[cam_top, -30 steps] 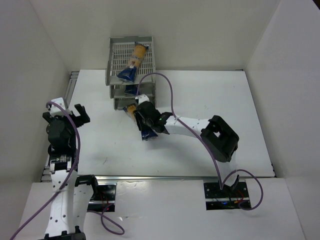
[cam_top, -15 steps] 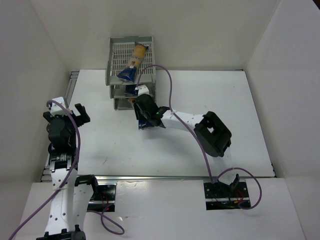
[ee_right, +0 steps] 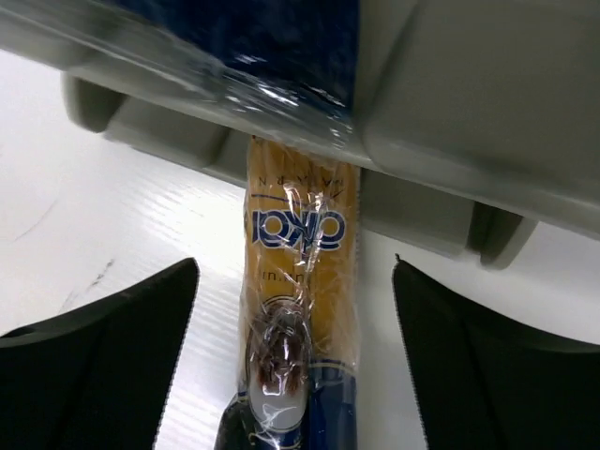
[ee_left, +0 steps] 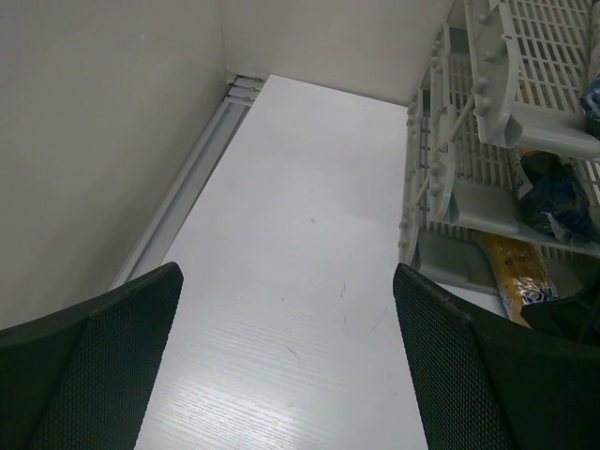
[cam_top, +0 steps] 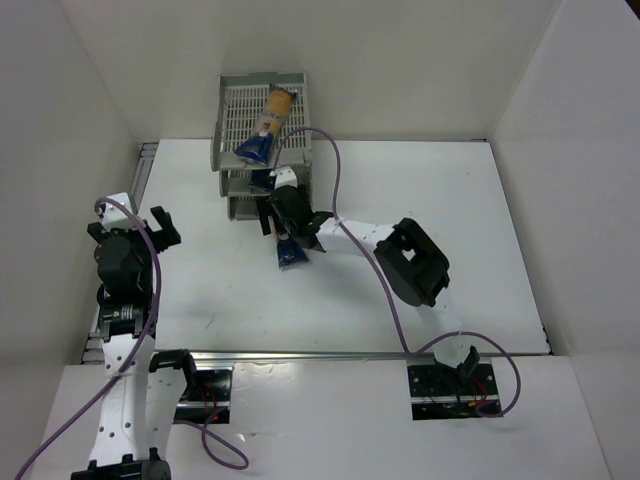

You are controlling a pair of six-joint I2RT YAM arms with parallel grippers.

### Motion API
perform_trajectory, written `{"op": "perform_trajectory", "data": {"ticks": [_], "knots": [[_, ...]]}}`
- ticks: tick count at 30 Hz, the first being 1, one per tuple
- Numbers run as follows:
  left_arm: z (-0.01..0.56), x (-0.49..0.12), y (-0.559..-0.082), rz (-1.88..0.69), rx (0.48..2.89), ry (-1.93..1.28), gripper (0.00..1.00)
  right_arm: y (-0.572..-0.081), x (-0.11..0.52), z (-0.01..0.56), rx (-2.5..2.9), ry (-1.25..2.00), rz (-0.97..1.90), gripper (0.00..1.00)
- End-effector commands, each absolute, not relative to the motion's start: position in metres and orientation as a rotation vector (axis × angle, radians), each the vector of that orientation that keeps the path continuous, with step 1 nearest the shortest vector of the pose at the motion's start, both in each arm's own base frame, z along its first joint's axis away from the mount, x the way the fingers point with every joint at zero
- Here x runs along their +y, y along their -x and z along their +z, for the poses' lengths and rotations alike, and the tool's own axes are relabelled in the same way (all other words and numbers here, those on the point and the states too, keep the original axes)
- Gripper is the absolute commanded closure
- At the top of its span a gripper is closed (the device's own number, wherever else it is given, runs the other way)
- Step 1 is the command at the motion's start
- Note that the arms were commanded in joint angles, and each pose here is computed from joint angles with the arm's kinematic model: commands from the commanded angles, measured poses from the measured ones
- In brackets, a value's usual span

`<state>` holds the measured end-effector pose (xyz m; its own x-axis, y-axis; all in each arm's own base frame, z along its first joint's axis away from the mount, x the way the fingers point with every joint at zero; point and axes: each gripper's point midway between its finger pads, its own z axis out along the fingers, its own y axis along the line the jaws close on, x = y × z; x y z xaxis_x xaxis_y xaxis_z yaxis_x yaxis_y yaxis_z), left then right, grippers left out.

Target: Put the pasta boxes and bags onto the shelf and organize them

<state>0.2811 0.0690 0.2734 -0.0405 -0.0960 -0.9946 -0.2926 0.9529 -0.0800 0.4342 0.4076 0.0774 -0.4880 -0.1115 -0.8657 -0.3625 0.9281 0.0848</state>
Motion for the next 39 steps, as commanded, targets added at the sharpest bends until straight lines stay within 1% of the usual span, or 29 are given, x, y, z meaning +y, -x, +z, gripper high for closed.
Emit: {"op": "perform_trajectory", "data": {"ticks": [1, 3, 4, 5, 6, 7, 8, 9, 10, 11, 12, 13, 14, 15, 19, 21, 23, 26, 28, 29, 31, 32, 33, 36, 39], "knots": [[0.300, 0.070, -0.283, 0.158, 1.534, 0.300, 0.00, -0.432, 0.421, 0.154, 1.900, 0.350, 0.463, 0.04], [0.300, 0.070, -0.283, 0.158, 1.534, 0.300, 0.00, -0.414, 0.415, 0.145, 1.942, 0.434, 0.472, 0.01], [0.300, 0.069, -0.283, 0.151, 1.536, 0.293, 0.00, -0.405, 0.413, 0.162, 1.927, 0.466, 0.501, 0.01], [0.300, 0.069, -0.283, 0.151, 1.536, 0.293, 0.00, -0.391, 0.415, 0.162, 1.933, 0.556, 0.546, 0.01], [0.298, 0.067, -0.283, 0.144, 1.546, 0.287, 0.00, -0.372, 0.407, 0.144, 1.981, 0.650, 0.548, 0.02], [0.298, 0.067, -0.283, 0.144, 1.546, 0.287, 0.00, -0.357, 0.405, 0.142, 1.978, 0.749, 0.576, 0.08], [0.298, 0.065, -0.283, 0.137, 1.547, 0.280, 0.00, -0.336, 0.404, 0.155, 1.910, 0.899, 0.637, 0.24], [0.298, 0.065, -0.283, 0.137, 1.547, 0.280, 0.00, -0.318, 0.391, 0.133, 1.947, 0.972, 0.633, 0.38], [0.298, 0.065, -0.283, 0.137, 1.547, 0.280, 0.00, -0.306, 0.382, 0.127, 1.955, 1.023, 0.633, 0.52], [0.298, 0.065, -0.284, 0.129, 1.546, 0.287, 0.00, -0.297, 0.376, 0.129, 1.942, 1.063, 0.641, 0.79], [0.298, 0.063, -0.284, 0.121, 1.547, 0.279, 0.00, -0.283, 0.371, 0.112, 1.942, 1.170, 0.655, 0.87], [0.298, 0.063, -0.284, 0.121, 1.547, 0.279, 0.00, -0.276, 0.368, 0.107, 1.952, 1.215, 0.664, 0.95], [0.291, 0.061, -0.287, 0.102, 1.565, 0.279, 0.00, -0.269, 0.365, 0.100, 1.964, 1.249, 0.676, 0.98], [0.291, 0.061, -0.287, 0.102, 1.565, 0.279, 0.00, -0.267, 0.366, 0.087, 1.996, 1.283, 0.679, 1.00], [0.293, 0.056, -0.288, 0.073, 1.556, 0.266, 0.00, -0.267, 0.364, 0.058, 1.995, 1.394, 0.643, 1.00], [0.291, 0.056, -0.288, 0.072, 1.567, 0.267, 0.00, -0.281, 0.367, 0.057, 1.967, 1.380, 0.591, 1.00], [0.288, 0.057, -0.287, 0.072, 1.573, 0.283, 0.00, -0.292, 0.364, 0.041, 1.981, 1.389, 0.508, 1.00], [0.288, 0.061, -0.286, 0.087, 1.571, 0.297, 0.00, -0.316, 0.370, 0.032, 1.945, 1.375, 0.415, 1.00], [0.291, 0.063, -0.286, 0.103, 1.562, 0.295, 0.00, -0.343, 0.382, 0.045, 1.888, 1.301, 0.353, 1.00], [0.288, 0.064, -0.288, 0.103, 1.571, 0.296, 0.00, -0.358, 0.377, 0.037, 1.906, 1.263, 0.283, 1.00], [0.290, 0.064, -0.288, 0.103, 1.562, 0.295, 0.00, -0.384, 0.393, 0.057, 1.840, 1.187, 0.251, 1.00], [0.290, 0.064, -0.288, 0.111, 1.564, 0.286, 0.00, -0.396, 0.393, 0.050, 1.845, 1.164, 0.226, 1.00], [0.290, 0.066, -0.288, 0.120, 1.563, 0.294, 0.00, -0.413, 0.401, 0.067, 1.808, 1.110, 0.198, 1.00], [0.283, 0.066, -0.289, 0.120, 1.581, 0.297, 0.00, -0.446, 0.423, 0.091, 1.747, 0.977, 0.187, 1.00], [0.286, 0.071, -0.289, 0.142, 1.569, 0.304, 0.00, -0.480, 0.434, 0.104, 1.707, 0.829, 0.132, 1.00]]}}
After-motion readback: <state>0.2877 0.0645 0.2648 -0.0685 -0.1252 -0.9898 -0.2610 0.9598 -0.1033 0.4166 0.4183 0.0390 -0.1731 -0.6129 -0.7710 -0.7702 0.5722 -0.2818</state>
